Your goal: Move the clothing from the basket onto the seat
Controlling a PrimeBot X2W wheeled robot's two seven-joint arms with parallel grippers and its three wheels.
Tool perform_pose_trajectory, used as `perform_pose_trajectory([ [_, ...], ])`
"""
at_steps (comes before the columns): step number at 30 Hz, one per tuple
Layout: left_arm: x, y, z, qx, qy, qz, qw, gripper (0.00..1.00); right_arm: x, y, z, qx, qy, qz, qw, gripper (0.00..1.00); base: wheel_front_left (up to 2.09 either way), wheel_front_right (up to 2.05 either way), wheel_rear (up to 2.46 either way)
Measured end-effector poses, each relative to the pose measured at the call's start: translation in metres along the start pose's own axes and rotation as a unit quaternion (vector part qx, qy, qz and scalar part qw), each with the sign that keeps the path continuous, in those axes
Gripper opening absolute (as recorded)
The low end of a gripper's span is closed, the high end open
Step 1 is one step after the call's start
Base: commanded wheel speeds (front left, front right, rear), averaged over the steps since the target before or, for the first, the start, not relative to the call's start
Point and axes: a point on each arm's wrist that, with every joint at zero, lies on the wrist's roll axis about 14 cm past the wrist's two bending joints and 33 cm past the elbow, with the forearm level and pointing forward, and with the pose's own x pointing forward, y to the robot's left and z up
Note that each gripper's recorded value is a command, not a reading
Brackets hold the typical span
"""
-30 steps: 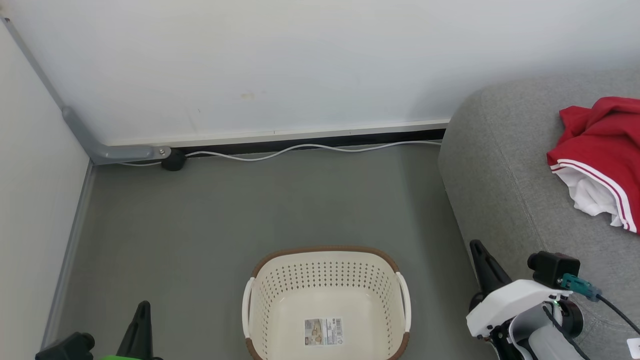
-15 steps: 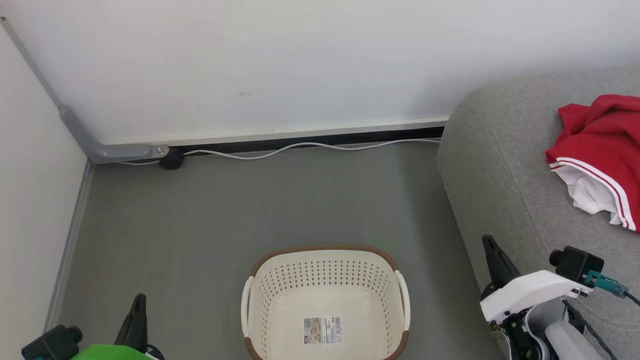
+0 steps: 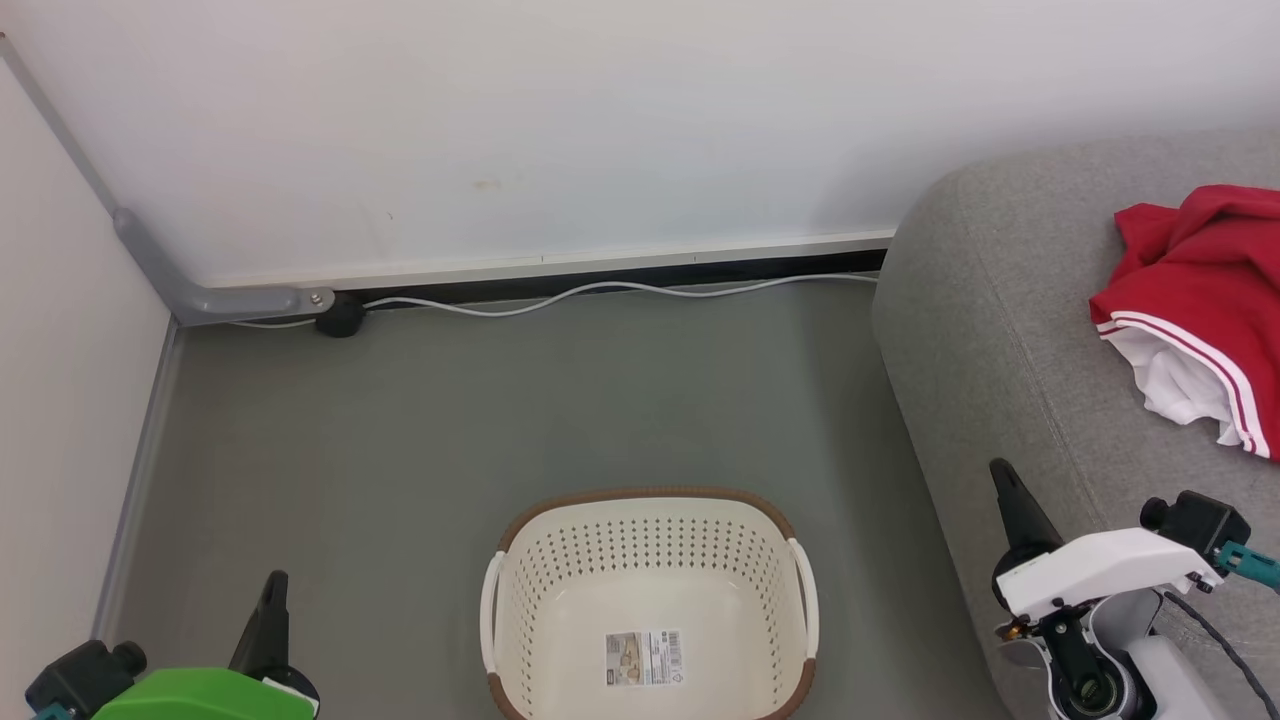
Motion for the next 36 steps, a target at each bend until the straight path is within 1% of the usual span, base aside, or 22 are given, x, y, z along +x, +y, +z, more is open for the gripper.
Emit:
perform_pose_trajectory([
  [10, 0.006, -0.002, 0.002, -0.058, 0.0, -0.004, 0.998, 0.0, 0.002, -0.005, 0.01, 0.077, -0.009, -0.005, 0.997, 0.0, 0.0, 0.0, 0.0],
  [21, 0.015, -0.005, 0.006, -0.126, 0.001, -0.011, 0.992, 0.0, 0.004, -0.008, 0.022, 0.16, -0.024, -0.001, 0.987, 0.0, 0.0, 0.0, 0.0],
  [24, 0.016, -0.006, 0.005, -0.14, 0.001, -0.013, 0.99, 0.0, 0.004, -0.01, 0.024, 0.173, -0.027, -0.003, 0.985, 0.0, 0.0, 0.0, 0.0],
  [29, 0.02, -0.009, 0.008, -0.168, -0.002, -0.021, 0.985, 0.0, 0.004, -0.012, 0.03, 0.209, -0.033, -0.001, 0.977, 0.0, 0.0, 0.0, 0.0],
  [36, 0.025, -0.011, 0.011, -0.212, -0.003, -0.028, 0.977, 0.0, 0.005, -0.013, 0.039, 0.262, -0.047, 0.009, 0.964, 0.0, 0.0, 0.0, 0.0],
])
